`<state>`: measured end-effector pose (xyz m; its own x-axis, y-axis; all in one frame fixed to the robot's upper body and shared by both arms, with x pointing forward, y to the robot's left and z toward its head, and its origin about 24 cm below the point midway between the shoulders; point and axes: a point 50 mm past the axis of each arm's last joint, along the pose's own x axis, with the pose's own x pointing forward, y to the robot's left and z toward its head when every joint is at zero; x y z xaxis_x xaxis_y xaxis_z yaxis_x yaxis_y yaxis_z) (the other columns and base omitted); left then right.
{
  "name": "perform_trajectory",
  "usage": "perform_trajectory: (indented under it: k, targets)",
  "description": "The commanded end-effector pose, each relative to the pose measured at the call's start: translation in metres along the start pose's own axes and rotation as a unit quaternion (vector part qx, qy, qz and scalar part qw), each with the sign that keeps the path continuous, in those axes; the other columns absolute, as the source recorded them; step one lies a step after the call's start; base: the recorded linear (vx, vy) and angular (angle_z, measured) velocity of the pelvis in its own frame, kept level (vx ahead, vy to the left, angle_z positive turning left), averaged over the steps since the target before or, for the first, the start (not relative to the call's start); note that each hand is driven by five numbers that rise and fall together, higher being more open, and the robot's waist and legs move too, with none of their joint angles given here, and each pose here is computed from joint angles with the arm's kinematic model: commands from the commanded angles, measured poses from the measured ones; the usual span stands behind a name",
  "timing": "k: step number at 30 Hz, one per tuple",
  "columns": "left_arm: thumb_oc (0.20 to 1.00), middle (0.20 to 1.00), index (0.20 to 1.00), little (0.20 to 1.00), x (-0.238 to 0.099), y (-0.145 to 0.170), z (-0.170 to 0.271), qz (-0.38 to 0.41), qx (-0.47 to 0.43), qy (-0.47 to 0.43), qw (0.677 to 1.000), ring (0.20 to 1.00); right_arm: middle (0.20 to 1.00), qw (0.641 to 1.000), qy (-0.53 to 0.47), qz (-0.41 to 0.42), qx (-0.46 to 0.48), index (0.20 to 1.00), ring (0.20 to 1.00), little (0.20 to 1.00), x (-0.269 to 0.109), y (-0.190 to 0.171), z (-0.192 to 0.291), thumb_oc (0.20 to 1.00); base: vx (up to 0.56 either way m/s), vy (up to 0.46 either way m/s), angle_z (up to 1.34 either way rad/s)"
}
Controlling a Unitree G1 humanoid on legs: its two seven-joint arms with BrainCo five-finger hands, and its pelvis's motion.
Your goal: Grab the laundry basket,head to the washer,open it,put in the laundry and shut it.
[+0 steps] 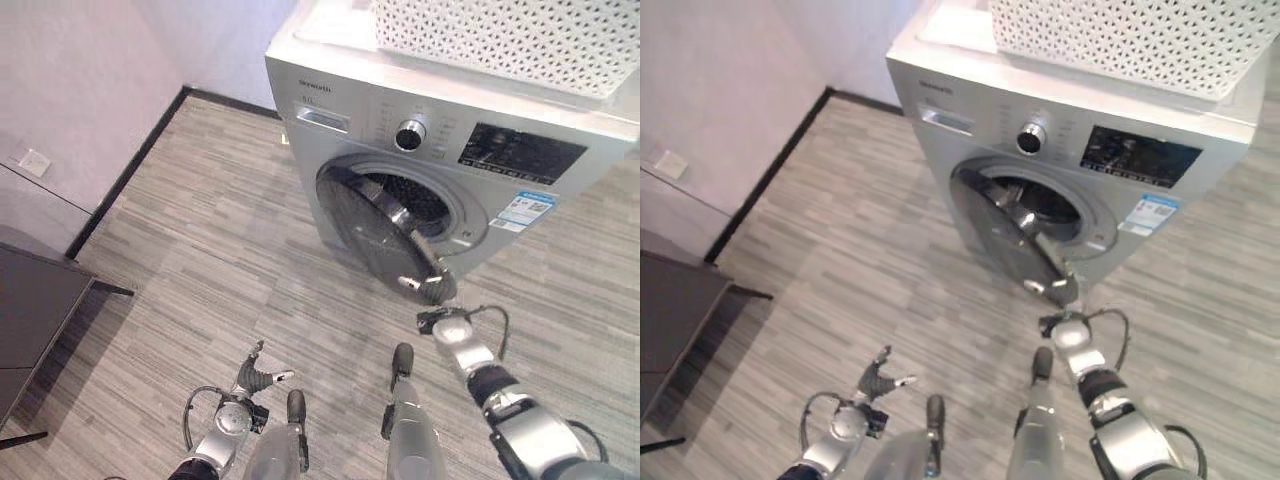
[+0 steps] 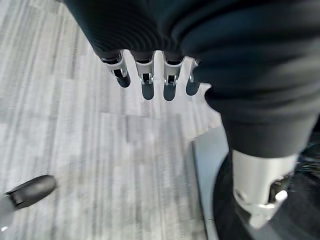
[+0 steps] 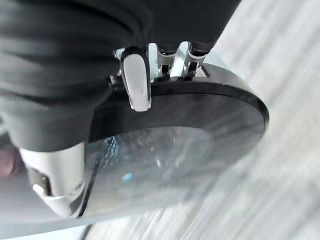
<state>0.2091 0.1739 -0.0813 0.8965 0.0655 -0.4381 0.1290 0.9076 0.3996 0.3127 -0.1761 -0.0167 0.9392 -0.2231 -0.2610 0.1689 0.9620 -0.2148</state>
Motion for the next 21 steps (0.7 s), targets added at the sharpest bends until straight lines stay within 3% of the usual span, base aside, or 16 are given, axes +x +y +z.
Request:
perform_trajectory:
  k: [1, 6, 9, 12, 13, 16, 19, 21]
  targets:
    - [1.0, 1.0, 1.0, 1.0, -0.001, 0.051, 0.048, 0.088, 0.064, -0.146, 0.983, 1.0, 1.0, 0.971, 0.024, 0.226, 0.07, 1.0, 1.0, 1.0, -0.036, 0.11, 0.004, 1.0, 0.02, 0.006, 0.11]
    - [1.0, 1.0, 1.0, 1.0, -0.015, 0.094, 0.097, 0.164, 0.138, -0.268, 0.94, 1.0, 1.0, 0.972, 0.057, 0.226, 0.021, 1.0, 1.0, 1.0, -0.043, 0.1, -0.025, 1.0, 0.05, -0.009, 0.22]
    - [1.0, 1.0, 1.0, 1.0, -0.042, 0.131, 0.153, 0.223, 0.211, -0.385, 0.87, 1.0, 1.0, 0.972, 0.102, 0.211, -0.02, 1.0, 1.0, 1.0, -0.049, 0.079, -0.056, 1.0, 0.06, -0.006, 0.14]
    - [1.0, 1.0, 1.0, 1.0, -0.069, 0.147, 0.198, 0.264, 0.194, -0.478, 0.815, 1.0, 1.0, 0.968, 0.149, 0.193, -0.054, 1.0, 1.0, 1.0, -0.057, 0.057, -0.085, 1.0, 0.05, -0.013, -0.02]
    - [1.0, 1.0, 1.0, 1.0, -0.08, 0.141, 0.222, 0.225, 0.154, -0.533, 0.801, 1.0, 1.0, 0.965, 0.178, 0.179, -0.074, 1.0, 1.0, 1.0, -0.061, 0.041, -0.101, 1.0, 0.04, -0.003, 0.01]
    - [1.0, 1.0, 1.0, 1.0, -0.088, 0.134, 0.238, 0.155, 0.126, -0.571, 0.796, 1.0, 1.0, 0.961, 0.2, 0.168, -0.091, 1.0, 1.0, 1.0, -0.064, 0.028, -0.113, 1.0, 0.04, 0.01, 0.06]
    - [1.0, 1.0, 1.0, 1.0, -0.092, 0.127, 0.251, 0.001, 0.059, -0.592, 0.804, 1.0, 1.0, 0.956, 0.226, 0.16, -0.098, 1.0, 1.0, 1.0, -0.071, 0.013, -0.126, 1.0, 0.06, 0.012, -0.35]
    - [1.0, 1.0, 1.0, 1.0, -0.084, 0.117, 0.251, -0.127, 0.077, -0.555, 0.819, 1.0, 1.0, 0.953, 0.236, 0.163, -0.099, 1.0, 1.0, 1.0, -0.075, 0.004, -0.131, 1.0, 0.07, 0.019, -0.29]
